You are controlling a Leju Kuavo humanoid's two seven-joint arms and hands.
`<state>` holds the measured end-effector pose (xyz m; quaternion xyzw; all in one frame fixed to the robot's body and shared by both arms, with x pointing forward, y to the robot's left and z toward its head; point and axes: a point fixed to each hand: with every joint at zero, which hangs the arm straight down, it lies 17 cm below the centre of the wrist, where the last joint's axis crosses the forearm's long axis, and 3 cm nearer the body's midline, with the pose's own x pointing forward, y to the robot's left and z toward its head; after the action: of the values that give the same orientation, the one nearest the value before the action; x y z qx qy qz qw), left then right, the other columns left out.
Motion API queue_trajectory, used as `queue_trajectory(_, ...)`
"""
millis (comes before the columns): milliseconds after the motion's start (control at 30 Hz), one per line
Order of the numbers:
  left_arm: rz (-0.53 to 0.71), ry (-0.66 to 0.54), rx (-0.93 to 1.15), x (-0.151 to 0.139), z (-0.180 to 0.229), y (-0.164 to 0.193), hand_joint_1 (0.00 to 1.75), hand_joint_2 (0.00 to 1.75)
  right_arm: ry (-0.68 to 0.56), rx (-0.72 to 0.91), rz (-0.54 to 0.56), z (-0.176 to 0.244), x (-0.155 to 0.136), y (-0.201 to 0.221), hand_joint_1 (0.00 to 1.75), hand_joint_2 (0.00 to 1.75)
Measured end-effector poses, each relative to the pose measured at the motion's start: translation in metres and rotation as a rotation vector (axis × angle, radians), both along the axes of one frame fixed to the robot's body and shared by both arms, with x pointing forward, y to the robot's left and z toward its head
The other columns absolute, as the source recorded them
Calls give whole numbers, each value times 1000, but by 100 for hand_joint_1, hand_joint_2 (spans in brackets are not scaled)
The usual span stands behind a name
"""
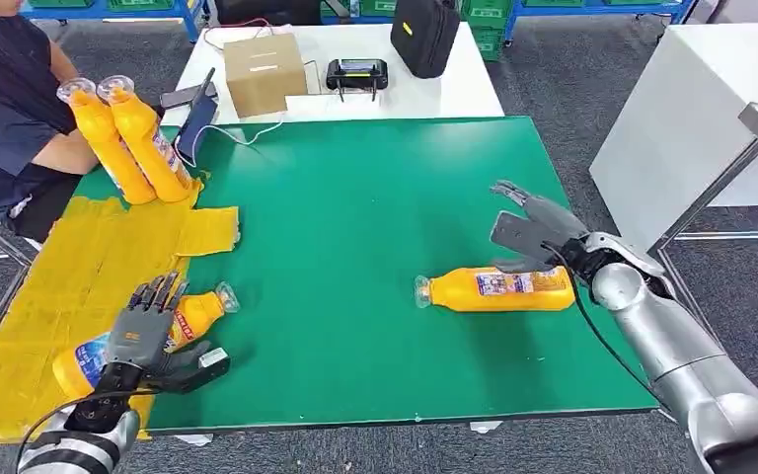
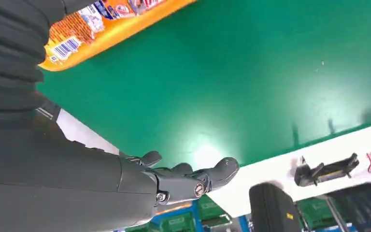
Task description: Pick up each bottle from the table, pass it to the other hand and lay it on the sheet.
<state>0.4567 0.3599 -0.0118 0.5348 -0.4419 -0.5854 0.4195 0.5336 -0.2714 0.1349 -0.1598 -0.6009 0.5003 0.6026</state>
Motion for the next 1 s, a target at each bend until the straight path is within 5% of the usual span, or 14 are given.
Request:
queue_trajectory(300,-32,75,17,4,-11,9,0,0,74,-49,57,-10,-5,10,0,175)
queue_trajectory(500,-168,10,-296,4,10,-28,0,0,148,-55,101,-45,-13,16,0,175)
queue_trajectory(533,-176,10,-347,3,12,-32,0,175,164,-48,103,-50,-15,16,0,175)
queue_trajectory(567,-192,16,-432,2,15,-37,0,0,181,-41,101,-57,-16,15,0,175)
queue_trajectory(867,-244,101,-1127,-10,39,-67,0,0,260,-95,64,-115,-24,8,0,175)
queue_trajectory(1000,-259,82,-1242,-14,53,-70,0,0,282,-135,58,-130,-28,5,0,175)
